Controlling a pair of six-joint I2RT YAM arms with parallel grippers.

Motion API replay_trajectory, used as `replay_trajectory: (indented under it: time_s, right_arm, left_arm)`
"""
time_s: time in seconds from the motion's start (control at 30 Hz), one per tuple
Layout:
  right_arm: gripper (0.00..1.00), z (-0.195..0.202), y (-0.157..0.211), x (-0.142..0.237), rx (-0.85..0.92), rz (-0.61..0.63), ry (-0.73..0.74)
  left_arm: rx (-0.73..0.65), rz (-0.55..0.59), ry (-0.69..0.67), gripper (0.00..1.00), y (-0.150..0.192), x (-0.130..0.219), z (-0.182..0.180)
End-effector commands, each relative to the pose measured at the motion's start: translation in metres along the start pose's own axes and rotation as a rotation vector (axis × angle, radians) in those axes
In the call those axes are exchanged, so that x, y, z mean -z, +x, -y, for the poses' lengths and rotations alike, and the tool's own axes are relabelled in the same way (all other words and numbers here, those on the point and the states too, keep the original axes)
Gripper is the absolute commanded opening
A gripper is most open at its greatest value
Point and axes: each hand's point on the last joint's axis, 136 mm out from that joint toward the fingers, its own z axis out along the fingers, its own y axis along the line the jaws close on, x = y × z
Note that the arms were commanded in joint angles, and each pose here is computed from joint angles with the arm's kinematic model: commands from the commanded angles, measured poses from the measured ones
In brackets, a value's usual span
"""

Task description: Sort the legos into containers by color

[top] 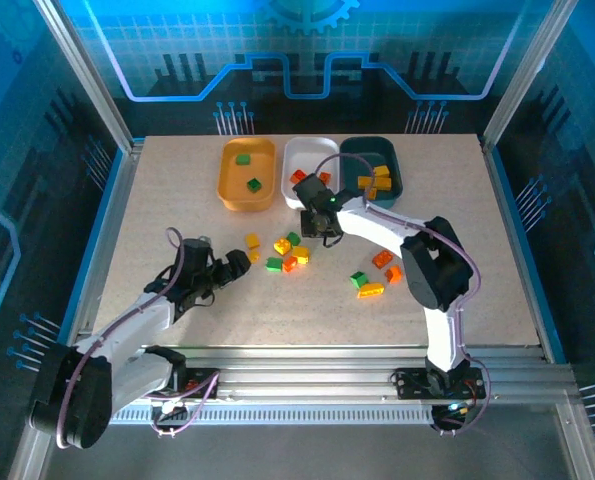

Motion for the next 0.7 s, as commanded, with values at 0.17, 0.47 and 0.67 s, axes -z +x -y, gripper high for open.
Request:
replay_trajectory:
  time_s: [0.17, 0.47, 0.67]
  right_arm:
    - [0.39, -0.088, -0.06, 0.015, 0.078, 0.125, -0.148]
    - [0.39, -0.131, -0.091, -0.005, 0.146, 0.17, -0.244]
    - [0.39, -0.143, -0.104, -0.018, 0.175, 0.202, -0.275]
  left_arm:
    - [0.224, -0.081, 0.015, 0.99, 0.007, -0.015, -0.033]
    - [0.272, -0.168, 0.016, 0.99, 0.026, -0.021, -0.042]
    - [0.256, -0.178, 0.017, 0.99, 0.029, -0.017, -0.041]
